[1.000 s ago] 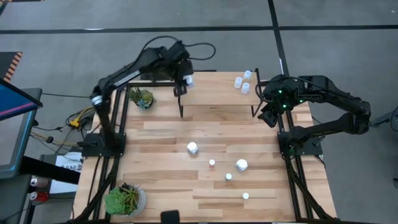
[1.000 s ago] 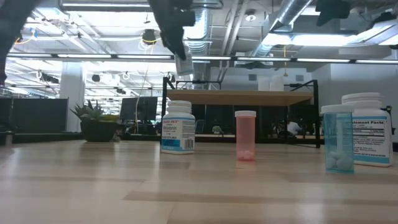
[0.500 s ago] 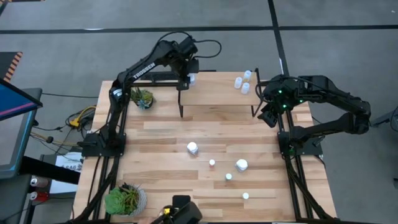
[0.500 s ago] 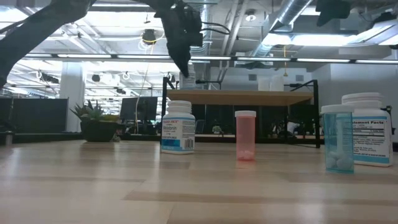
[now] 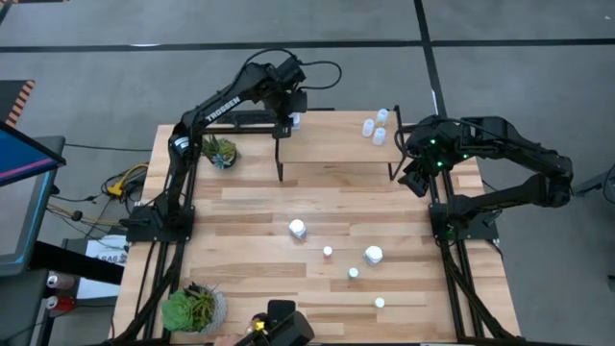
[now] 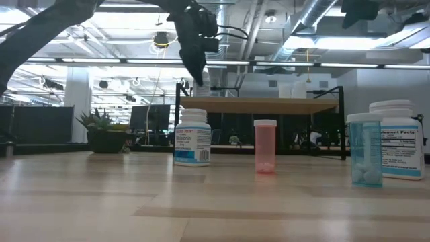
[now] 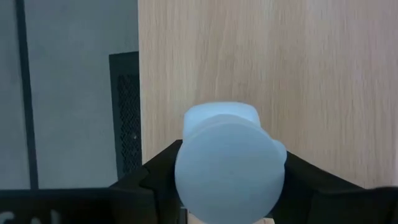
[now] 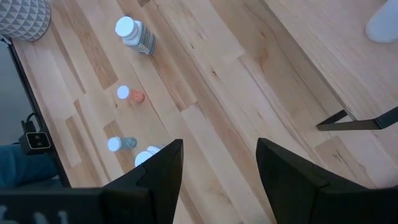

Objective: Pick and place medicine bottles onto shelf by color
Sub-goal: Put the top left white and blue pill bottle on the shelf, then move the bottom white and blue pill bottle near the shelf

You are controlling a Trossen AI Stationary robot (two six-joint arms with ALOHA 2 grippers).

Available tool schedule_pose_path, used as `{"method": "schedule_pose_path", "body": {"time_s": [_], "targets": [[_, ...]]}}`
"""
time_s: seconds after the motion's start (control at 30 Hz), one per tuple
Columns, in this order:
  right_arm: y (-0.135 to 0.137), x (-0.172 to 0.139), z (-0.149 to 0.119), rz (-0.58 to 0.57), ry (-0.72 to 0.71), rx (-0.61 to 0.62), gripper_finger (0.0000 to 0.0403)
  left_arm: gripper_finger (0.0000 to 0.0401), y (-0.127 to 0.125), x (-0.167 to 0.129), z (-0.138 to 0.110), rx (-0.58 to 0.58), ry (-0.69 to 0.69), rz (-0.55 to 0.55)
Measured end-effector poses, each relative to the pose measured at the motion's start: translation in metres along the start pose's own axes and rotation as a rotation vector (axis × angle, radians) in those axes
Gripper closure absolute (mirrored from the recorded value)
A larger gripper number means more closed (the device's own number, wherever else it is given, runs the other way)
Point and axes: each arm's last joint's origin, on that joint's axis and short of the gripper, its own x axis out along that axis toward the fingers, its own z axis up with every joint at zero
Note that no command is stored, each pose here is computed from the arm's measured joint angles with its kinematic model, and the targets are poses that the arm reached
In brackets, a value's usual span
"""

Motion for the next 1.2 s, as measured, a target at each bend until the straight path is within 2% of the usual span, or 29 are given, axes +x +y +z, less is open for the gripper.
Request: {"method": "schedule_pose_path", "body": {"time_s": [0.43,0.73,0.9,1.03,1.2], "targets": [[0.000,0.000,0.000,0.000,0.000,0.000,0.0179,0.0168,-0.002,0.000,0.002,0.008,-0.005,0.002],[0.000,0.000,0.000,0.001,0.001,0.000,0.0179,0.0156,-0.001,-0.013,0.009,0.022,-0.040,0.097],[0.000,0.000,0.000,0.001,0.005,0.001,0.0179,0.0155,-0.007,-0.021,0.012,0.035,-0.052,0.105],[0.000,0.000,-0.001,0.000,0.012,0.002,0.0179,0.0156,-0.017,-0.033,0.020,0.073,-0.110,0.127],[0.000,0.000,-0.001,-0.001,0.013,0.002,0.0179,0.0156,-0.039,-0.069,0.029,0.096,-0.219,0.169]]}}
